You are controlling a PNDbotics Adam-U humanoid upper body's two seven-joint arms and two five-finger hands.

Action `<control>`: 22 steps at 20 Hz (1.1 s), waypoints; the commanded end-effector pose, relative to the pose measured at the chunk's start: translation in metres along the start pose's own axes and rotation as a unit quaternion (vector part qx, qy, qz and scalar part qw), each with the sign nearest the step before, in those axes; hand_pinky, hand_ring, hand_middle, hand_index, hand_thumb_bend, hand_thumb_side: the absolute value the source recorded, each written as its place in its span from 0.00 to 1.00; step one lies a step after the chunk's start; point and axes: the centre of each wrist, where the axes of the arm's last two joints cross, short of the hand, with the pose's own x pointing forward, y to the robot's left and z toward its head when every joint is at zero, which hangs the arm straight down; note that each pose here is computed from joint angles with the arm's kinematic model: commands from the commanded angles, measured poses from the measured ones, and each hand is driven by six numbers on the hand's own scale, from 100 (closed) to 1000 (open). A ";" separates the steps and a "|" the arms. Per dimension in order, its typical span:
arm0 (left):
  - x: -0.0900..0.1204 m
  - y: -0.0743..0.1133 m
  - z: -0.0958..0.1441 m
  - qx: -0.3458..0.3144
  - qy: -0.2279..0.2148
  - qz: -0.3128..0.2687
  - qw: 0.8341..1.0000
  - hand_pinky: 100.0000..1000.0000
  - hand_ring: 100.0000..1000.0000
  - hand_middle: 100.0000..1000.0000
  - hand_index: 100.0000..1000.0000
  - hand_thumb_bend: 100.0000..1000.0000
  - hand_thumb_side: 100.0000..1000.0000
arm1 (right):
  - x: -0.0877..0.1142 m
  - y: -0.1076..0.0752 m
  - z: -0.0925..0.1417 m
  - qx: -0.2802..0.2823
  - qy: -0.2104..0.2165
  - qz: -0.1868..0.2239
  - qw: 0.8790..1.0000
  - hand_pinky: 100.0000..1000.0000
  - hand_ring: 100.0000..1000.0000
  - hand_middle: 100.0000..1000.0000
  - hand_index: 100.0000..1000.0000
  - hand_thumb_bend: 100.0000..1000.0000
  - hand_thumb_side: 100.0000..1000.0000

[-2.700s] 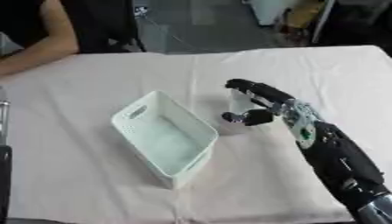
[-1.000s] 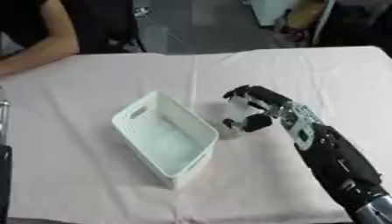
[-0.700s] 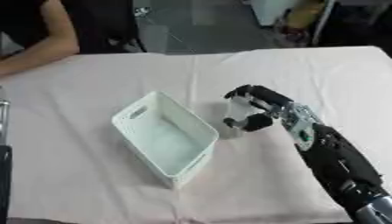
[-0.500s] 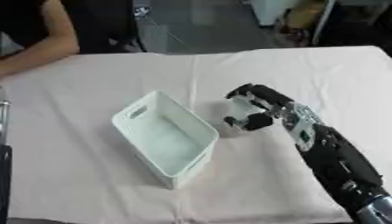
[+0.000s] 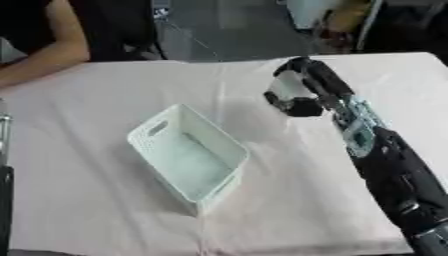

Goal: Pick up objects on the table and place them in the box.

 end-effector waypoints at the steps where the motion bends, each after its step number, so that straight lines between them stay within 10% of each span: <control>1: 0.005 0.000 -0.007 -0.003 -0.015 0.000 1.000 0.50 0.56 0.62 0.76 0.05 0.67 | 0.004 -0.026 -0.007 -0.054 -0.011 0.010 0.998 0.00 0.00 0.00 0.08 0.00 0.35; 12: 0.005 -0.003 -0.007 -0.007 -0.014 0.007 1.000 0.50 0.56 0.62 0.76 0.05 0.67 | 0.103 -0.056 -0.049 -0.079 -0.207 0.008 0.975 0.00 0.00 0.00 0.08 0.00 0.35; 22: 0.006 -0.010 -0.009 -0.012 -0.019 0.025 0.999 0.50 0.56 0.62 0.76 0.05 0.67 | 0.150 -0.005 -0.080 0.045 -0.305 -0.009 0.951 0.00 0.00 0.01 0.10 0.00 0.26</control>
